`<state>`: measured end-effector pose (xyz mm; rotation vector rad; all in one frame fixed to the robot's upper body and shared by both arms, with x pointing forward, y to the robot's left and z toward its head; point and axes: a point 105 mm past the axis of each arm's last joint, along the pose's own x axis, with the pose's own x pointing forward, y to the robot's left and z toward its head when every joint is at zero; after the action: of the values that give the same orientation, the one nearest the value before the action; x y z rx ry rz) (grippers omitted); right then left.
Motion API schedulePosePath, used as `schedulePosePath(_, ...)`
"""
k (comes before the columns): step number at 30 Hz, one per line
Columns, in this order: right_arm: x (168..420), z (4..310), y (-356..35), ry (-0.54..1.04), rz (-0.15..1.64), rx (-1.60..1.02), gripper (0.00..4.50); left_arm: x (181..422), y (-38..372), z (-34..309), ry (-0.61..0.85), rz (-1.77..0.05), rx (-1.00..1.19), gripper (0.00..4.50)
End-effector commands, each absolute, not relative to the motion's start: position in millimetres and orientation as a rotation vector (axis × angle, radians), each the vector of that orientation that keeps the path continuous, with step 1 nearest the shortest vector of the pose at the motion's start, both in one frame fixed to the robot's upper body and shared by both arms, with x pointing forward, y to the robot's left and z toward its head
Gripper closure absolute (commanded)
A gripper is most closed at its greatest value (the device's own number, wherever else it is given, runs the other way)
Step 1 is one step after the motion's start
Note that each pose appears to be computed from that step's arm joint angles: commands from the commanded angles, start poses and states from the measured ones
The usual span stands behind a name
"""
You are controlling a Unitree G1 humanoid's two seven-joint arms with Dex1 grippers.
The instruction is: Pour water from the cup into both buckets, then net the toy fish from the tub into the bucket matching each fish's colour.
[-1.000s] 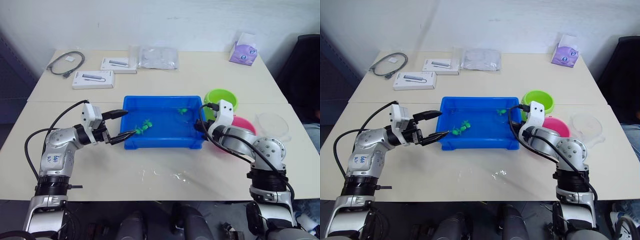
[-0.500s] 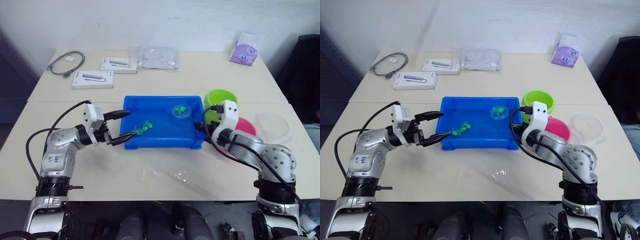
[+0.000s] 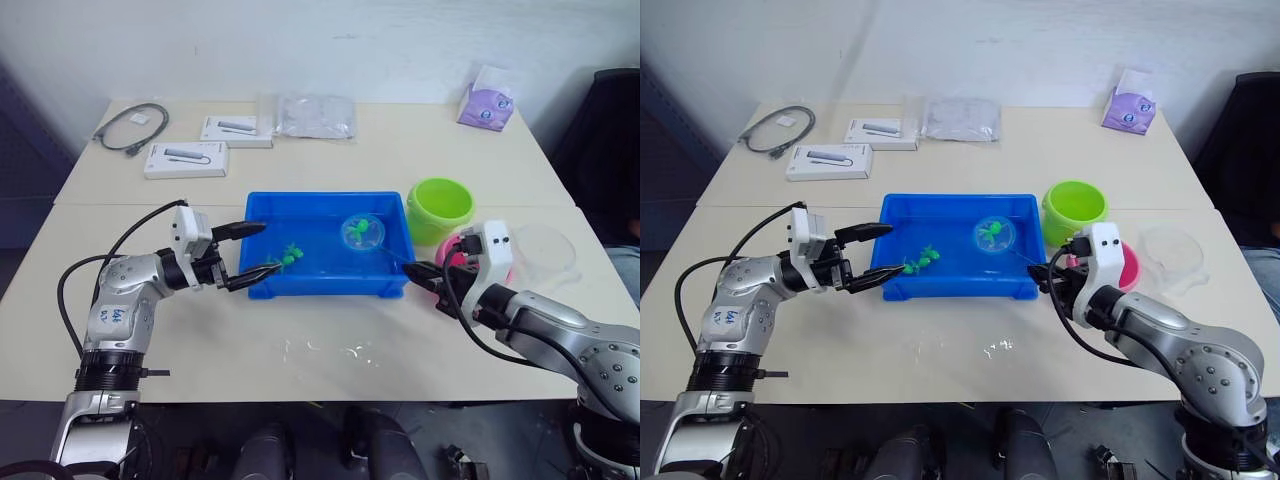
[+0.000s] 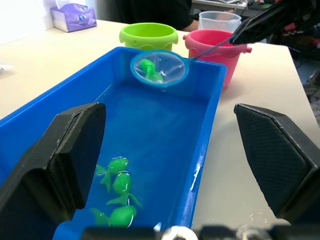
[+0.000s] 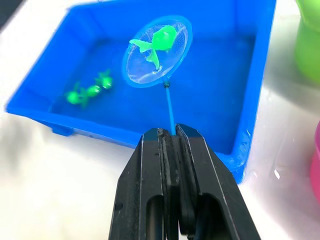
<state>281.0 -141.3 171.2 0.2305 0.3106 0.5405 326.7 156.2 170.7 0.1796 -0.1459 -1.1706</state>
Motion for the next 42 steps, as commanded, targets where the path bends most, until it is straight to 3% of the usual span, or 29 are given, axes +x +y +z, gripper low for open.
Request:
schedulePosePath(1,279.5,196.9,-157.0,0.191,0.521,0.213,4.50,324.6,151.3,187.7,-0.198,-1.220,0.183,0.07)
schedulePosePath(10,296.1,227.2,-226.4,0.051,0.310,0.131,4.50,330.2,138.7,206.0,-0.242,-1.247,0.158,0.07)
schedulePosePath(17,319.7,221.1,-266.4,0.034,0.140,-0.036,4.50,333.4,125.7,212.0,-0.248,-1.260,0.158,0.07)
schedulePosePath(30,336.1,209.5,-263.5,-0.029,0.191,-0.567,4.50,332.6,113.0,210.8,-0.244,-1.252,0.142,0.07)
schedulePosePath(38,340.7,206.5,-274.4,-0.080,0.119,-0.846,4.50,328.7,107.1,208.6,-0.242,-1.252,0.128,0.07)
schedulePosePath(42,339.2,211.1,-279.0,-0.140,0.097,-1.109,4.50,328.8,107.0,207.2,-0.232,-1.251,0.145,0.07)
